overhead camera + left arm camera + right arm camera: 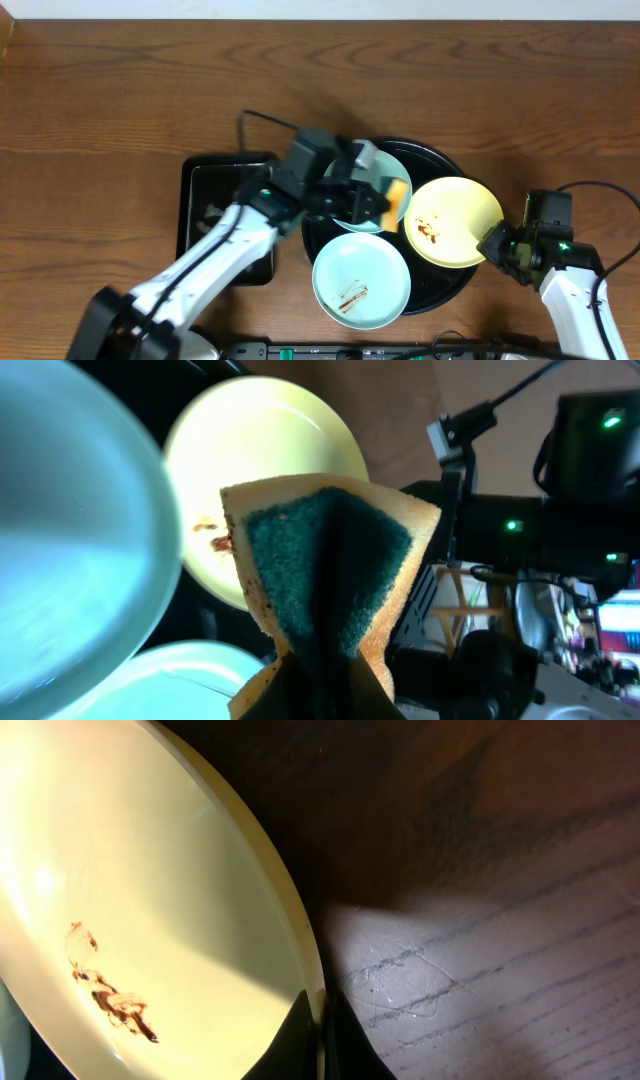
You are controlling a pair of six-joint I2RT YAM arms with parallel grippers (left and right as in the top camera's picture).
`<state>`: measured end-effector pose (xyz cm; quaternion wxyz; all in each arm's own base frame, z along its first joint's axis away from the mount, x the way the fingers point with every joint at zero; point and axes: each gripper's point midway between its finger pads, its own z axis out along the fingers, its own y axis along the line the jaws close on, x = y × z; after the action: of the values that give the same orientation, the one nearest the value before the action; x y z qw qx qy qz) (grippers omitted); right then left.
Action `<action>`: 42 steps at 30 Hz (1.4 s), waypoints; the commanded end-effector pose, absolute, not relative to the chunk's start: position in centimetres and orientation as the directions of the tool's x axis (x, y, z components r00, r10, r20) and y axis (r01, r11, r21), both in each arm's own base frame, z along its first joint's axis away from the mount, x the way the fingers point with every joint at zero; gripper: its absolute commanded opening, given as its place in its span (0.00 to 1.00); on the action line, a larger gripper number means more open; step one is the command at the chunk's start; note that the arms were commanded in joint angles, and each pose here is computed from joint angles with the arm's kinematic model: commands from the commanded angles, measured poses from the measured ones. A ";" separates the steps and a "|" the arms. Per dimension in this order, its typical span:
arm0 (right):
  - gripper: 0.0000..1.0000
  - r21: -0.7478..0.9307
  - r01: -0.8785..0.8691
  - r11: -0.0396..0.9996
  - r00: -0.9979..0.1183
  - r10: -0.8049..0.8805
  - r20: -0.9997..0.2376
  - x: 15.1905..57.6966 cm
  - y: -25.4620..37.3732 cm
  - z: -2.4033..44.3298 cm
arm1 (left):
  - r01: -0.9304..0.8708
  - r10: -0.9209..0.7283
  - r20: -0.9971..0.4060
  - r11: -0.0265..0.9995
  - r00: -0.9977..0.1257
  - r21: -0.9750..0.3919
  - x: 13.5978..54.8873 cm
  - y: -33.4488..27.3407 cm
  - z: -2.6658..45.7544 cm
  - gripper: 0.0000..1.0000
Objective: Clean dirty plates on tray and stack at the side
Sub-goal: 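Tilt the yellow plate with the right gripper and bring the sponge over it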
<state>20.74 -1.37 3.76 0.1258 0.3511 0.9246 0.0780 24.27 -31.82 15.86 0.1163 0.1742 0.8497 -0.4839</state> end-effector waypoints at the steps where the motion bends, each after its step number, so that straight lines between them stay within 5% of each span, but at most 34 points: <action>1: 0.02 0.261 0.609 0.749 -0.731 0.658 -0.183 21.4 -1.0 4.5 | 0.375 0.207 -0.314 0.440 -0.927 -0.816 23.4 -34.5 15.0 0.07; 15: 0.02 0.246 0.607 0.755 -0.742 0.650 -0.164 20.8 -1.0 4.3 | 0.249 0.153 -0.208 0.351 -0.966 -0.903 23.8 -41.0 11.0 0.07; 42: 0.02 0.268 0.549 0.792 -0.790 0.596 -0.143 20.8 2.0 4.3 | 0.151 0.088 -0.123 0.500 -0.988 -0.853 23.7 -41.0 6.2 0.07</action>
<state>20.24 1.02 3.74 0.1077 0.3047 0.9420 0.0905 23.04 -40.71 5.73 0.0185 0.0680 0.8668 -0.4937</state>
